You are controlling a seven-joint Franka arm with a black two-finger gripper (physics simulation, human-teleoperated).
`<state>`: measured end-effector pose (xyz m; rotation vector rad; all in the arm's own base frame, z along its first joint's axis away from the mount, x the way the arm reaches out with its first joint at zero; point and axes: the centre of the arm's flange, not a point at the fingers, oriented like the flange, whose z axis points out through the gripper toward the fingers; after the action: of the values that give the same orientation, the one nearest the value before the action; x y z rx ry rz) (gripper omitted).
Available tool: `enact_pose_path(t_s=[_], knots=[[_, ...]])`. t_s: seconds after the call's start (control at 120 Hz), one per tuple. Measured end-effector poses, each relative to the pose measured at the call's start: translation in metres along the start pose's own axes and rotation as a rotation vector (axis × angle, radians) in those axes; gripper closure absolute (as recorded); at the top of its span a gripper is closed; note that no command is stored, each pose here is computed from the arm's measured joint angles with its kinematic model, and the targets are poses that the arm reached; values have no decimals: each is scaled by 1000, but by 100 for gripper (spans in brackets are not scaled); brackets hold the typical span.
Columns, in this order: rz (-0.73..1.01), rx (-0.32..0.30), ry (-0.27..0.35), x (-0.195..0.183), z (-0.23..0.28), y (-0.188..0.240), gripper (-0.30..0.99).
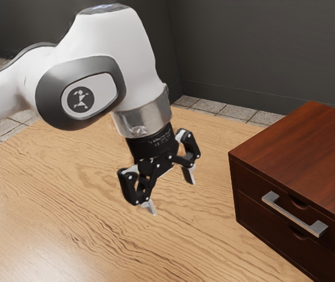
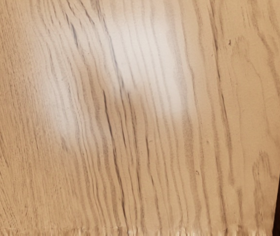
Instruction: Pull the drawer handle with one arm to open the drawer
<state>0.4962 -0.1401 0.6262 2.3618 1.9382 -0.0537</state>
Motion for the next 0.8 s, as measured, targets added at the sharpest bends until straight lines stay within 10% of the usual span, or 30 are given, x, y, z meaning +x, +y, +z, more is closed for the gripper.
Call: enact_pose_path(t_s=[0.8], knots=[[152,-151,-36,-142,53,42,0]])
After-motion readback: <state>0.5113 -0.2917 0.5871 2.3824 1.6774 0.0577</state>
